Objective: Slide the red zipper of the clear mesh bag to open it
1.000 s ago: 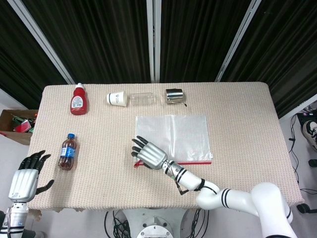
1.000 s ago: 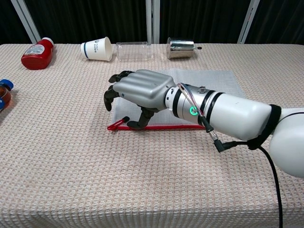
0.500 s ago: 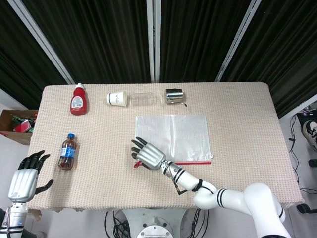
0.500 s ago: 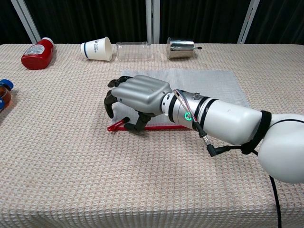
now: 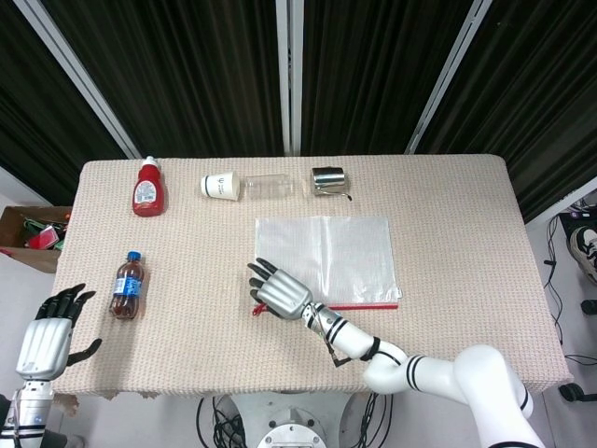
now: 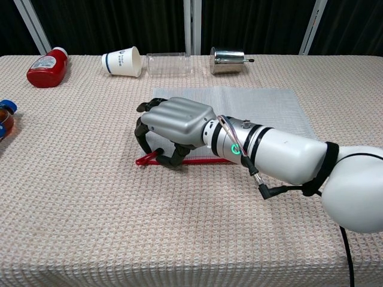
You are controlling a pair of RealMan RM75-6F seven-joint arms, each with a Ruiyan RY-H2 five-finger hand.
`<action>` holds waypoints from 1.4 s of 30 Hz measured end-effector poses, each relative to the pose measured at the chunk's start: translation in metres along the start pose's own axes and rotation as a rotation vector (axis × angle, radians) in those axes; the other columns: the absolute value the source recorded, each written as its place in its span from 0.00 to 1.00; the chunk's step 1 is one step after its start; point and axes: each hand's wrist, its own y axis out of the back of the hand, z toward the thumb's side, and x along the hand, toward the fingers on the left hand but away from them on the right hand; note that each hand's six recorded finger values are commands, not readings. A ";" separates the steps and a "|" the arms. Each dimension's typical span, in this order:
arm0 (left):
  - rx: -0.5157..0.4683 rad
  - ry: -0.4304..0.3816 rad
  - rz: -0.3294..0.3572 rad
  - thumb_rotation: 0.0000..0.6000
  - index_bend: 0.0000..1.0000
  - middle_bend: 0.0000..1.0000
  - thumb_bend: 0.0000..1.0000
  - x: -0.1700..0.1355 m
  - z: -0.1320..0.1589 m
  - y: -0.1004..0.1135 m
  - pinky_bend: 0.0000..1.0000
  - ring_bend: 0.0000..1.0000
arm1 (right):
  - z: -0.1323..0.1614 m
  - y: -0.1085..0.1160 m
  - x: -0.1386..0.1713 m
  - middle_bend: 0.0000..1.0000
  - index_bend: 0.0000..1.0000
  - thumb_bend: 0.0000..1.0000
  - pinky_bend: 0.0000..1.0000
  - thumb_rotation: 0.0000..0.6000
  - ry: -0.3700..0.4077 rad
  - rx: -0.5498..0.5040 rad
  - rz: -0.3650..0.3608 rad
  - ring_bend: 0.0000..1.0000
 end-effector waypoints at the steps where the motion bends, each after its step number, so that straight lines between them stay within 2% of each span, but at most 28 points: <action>1: 0.000 0.000 -0.001 1.00 0.18 0.11 0.16 0.000 0.000 0.000 0.17 0.11 | 0.000 0.000 0.000 0.27 0.53 0.32 0.00 1.00 0.000 0.001 0.001 0.00; 13: 0.003 -0.011 -0.009 1.00 0.18 0.11 0.16 0.002 0.002 -0.001 0.17 0.11 | 0.002 0.003 -0.001 0.33 0.70 0.45 0.00 1.00 0.009 0.008 -0.024 0.00; 20: -0.043 -0.068 -0.033 1.00 0.18 0.11 0.16 0.009 0.012 -0.003 0.17 0.11 | 0.005 0.018 0.005 0.34 0.80 0.48 0.00 1.00 0.027 0.030 -0.079 0.00; 26: -0.147 -0.197 -0.077 1.00 0.22 0.11 0.15 0.029 0.042 -0.009 0.17 0.11 | 0.009 0.037 0.015 0.30 0.83 0.49 0.00 1.00 0.051 0.079 -0.140 0.00; 30: -0.250 -0.329 -0.120 1.00 0.24 0.11 0.15 0.052 0.078 -0.015 0.17 0.11 | 0.012 0.059 0.021 0.27 0.84 0.50 0.00 1.00 0.063 0.123 -0.209 0.00; 34: -0.353 -0.427 -0.172 1.00 0.25 0.11 0.15 0.070 0.109 -0.022 0.17 0.11 | 0.011 0.079 0.024 0.26 0.85 0.50 0.00 1.00 0.066 0.171 -0.270 0.00; 42: -0.541 -0.603 -0.271 1.00 0.26 0.11 0.15 0.103 0.176 -0.036 0.17 0.11 | 0.011 0.106 0.028 0.25 0.86 0.50 0.00 1.00 0.075 0.250 -0.334 0.00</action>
